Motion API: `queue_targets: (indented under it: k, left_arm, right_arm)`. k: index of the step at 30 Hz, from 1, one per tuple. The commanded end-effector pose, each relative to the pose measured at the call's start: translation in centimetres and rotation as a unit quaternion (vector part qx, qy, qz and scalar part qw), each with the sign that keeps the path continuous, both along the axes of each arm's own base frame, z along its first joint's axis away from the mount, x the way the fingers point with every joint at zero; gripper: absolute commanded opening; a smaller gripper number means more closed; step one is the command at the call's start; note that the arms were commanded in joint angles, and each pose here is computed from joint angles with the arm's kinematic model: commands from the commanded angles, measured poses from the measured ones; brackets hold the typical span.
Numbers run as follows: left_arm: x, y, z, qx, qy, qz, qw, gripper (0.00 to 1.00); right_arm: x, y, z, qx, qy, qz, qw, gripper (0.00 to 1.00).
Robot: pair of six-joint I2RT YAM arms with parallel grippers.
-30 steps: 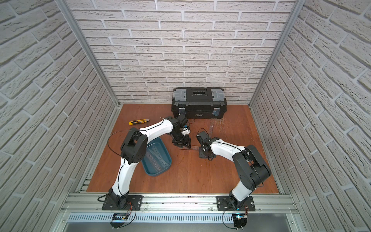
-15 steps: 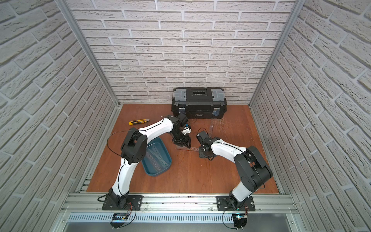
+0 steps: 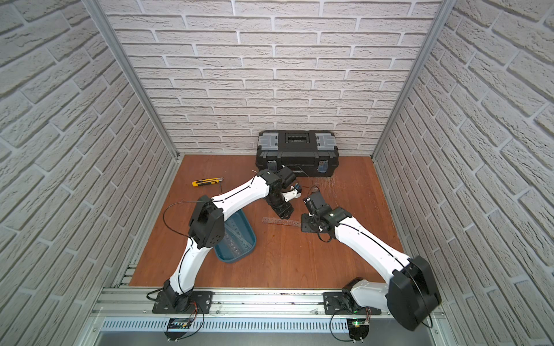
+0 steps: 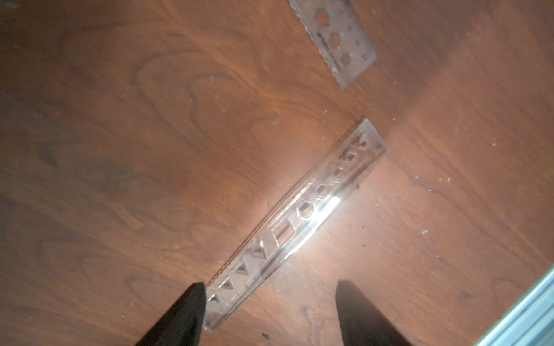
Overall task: Put the scattered rulers into the storage box
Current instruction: Pick up the ruler from the center of the board.
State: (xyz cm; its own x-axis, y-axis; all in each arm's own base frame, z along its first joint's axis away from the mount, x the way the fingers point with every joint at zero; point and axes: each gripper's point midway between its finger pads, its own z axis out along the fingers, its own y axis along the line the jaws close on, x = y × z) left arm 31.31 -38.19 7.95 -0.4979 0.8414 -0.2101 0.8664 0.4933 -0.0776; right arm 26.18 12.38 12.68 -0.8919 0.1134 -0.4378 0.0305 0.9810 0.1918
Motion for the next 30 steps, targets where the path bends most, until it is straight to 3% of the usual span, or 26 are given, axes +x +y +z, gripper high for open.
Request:
queue_targets:
  k: [1, 15, 20, 26, 30]
  left_arm:
    - [-0.7, -0.3, -1.5, 0.047, -0.025, -0.077, 0.996, 0.78]
    - [0.2, -1.0, -4.6, 0.096, -0.054, -0.119, 0.987, 0.84]
    - [0.2, -0.8, -5.4, 0.091, -0.028, -0.121, 0.988, 0.84]
    - [-1.2, -0.4, -6.5, 0.102, -0.008, -0.141, 0.985, 0.65]
    - [-2.3, -0.3, -7.7, 0.112, 0.002, -0.151, 0.982, 0.59]
  right_arm:
    - [-2.8, -1.2, 0.7, 0.011, 0.014, -0.014, 1.000, 0.53]
    - [-5.5, -2.6, 4.9, 0.053, -0.028, -0.034, 0.998, 0.51]
    - [-5.8, -3.1, 5.5, 0.050, -0.035, -0.039, 0.997, 0.51]
    - [-5.8, -3.9, 6.6, 0.037, -0.050, -0.046, 0.997, 0.50]
    - [-5.3, -3.5, 7.2, 0.045, -0.058, -0.045, 0.996, 0.50]
